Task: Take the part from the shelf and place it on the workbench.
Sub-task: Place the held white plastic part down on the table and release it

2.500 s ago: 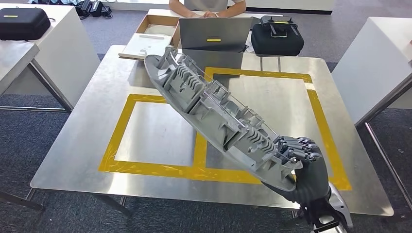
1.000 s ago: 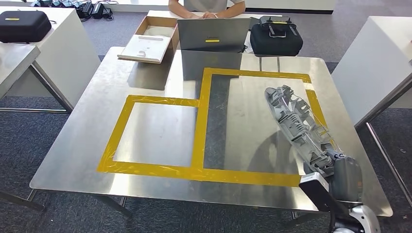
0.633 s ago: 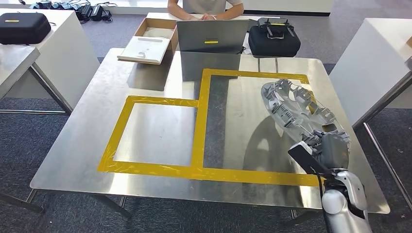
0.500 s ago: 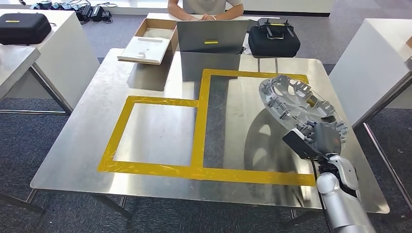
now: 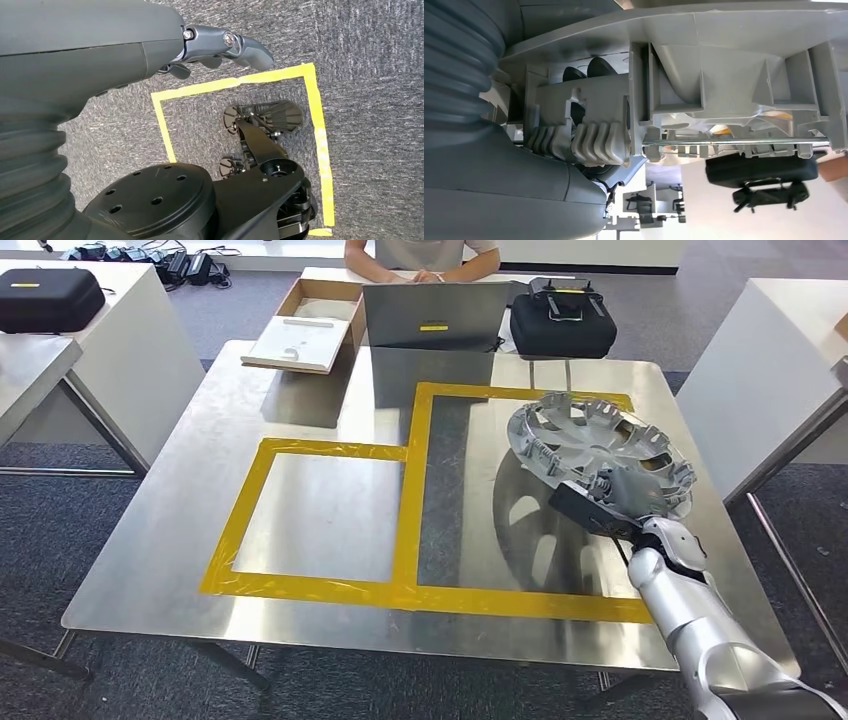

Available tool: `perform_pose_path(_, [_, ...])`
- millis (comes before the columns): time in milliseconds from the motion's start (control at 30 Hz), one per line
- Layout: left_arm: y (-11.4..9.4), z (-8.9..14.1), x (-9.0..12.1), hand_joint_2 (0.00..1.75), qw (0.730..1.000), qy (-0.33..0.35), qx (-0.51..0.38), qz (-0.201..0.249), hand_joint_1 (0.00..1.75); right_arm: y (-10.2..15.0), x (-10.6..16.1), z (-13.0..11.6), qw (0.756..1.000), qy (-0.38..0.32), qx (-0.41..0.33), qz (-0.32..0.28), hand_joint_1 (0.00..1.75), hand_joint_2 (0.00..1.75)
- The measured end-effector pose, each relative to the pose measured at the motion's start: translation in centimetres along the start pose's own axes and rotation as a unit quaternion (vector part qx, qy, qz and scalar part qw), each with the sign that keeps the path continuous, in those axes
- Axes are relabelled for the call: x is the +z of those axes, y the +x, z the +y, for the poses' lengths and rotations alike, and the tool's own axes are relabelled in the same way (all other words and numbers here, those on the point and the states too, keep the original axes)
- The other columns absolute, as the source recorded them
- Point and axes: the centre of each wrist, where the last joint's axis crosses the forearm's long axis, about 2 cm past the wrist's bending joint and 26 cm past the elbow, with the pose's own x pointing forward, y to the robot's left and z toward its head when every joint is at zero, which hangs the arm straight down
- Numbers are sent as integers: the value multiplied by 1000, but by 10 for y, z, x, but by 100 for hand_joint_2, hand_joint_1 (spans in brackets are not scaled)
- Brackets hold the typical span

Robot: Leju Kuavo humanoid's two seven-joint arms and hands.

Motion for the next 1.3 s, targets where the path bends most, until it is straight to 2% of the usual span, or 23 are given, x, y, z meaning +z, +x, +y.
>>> perform_pose_path(633, [0, 1, 0, 175, 1000, 3, 9, -5, 0, 64, -27, 6, 997, 40, -3, -62, 175, 175])
perform_pose_path(833, [0, 1, 0, 175, 1000, 4, 14, -5, 0, 73, -30, 6, 997, 43, -5, -67, 175, 175])
perform_pose_path(1300, [-1, 0, 0, 175, 1000, -10, 10, -13, 0, 73, -30, 6, 997, 42, -13, -64, 175, 175])
